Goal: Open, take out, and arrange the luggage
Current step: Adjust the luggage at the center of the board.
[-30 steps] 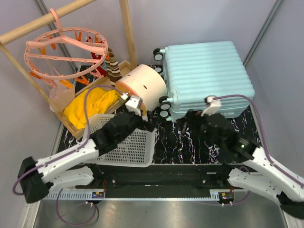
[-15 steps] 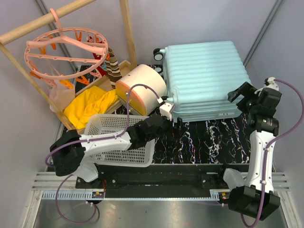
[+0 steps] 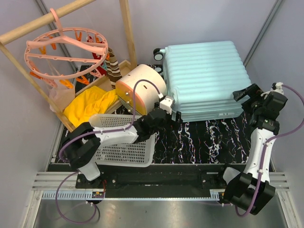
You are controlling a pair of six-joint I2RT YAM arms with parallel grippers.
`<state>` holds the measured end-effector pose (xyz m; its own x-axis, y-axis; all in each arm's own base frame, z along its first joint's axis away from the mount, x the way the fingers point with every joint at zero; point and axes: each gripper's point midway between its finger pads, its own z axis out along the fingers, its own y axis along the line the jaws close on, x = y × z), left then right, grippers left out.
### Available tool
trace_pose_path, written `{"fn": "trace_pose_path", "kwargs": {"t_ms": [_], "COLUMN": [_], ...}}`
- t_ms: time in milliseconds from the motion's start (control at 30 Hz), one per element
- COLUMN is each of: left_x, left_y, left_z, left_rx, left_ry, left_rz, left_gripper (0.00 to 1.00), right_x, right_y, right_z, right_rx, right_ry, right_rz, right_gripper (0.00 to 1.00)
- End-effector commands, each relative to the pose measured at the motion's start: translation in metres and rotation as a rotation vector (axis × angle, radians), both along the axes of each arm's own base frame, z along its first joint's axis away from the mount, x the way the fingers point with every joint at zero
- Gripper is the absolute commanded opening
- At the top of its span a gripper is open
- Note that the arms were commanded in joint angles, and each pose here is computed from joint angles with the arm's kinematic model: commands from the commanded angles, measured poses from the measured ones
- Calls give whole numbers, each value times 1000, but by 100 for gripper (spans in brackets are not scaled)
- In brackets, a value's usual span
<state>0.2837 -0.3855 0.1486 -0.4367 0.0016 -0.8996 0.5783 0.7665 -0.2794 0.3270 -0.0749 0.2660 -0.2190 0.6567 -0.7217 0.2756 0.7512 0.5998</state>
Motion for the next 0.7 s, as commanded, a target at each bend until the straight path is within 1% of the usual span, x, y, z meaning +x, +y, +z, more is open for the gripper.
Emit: {"fn": "trace_pose_path", "kwargs": {"t_ms": [0,33,100,133,233,300,333,367,433,467,600,667], "left_x": [19,18,17,17,11,2,-6,-11,-24,-29,-52,-64], "left_y": [-27,-33,-46,-53,-73,-88,-99,-107,-124,-130,-150,-158], "left_z": [39,35,43,39,48,43,48,41,47,41,46,50], "left_rx": [-51,-43,-52,-47,-59,-47,-57,-49,-65,-59,-108,-132], "left_ry": [-184,-194,-252,-265,-329,-347,-363,-367,-389,-388,-410,-420], "left_rz": [-54,-78,-149,-175,-277,-346,-378,-415,-465,-484,-567,-611], "left_gripper": [99,99,99,99,97,95,95,95,95,94,94,95], "right_x": [4,8,17,22,26,25,26,26,26,27,16,11], "right_y": [6,5,5,2,-10,-20,-22,-27,-31,-33,-28,-17], "right_z": [2,-7,-13,-21,-23,-17,-16,-10,-7,-2,25,33], "right_rx": [10,28,44,54,19,-20,-33,-49,-53,-62,-94,-79], "right_ry": [-50,-24,-30,-13,-6,-13,-12,-19,-12,-20,-77,-95], "right_rz": [31,39,57,55,9,-33,-41,-58,-73,-82,-88,-54], "right_gripper": [100,100,100,99,98,99,99,99,99,98,96,93]}}
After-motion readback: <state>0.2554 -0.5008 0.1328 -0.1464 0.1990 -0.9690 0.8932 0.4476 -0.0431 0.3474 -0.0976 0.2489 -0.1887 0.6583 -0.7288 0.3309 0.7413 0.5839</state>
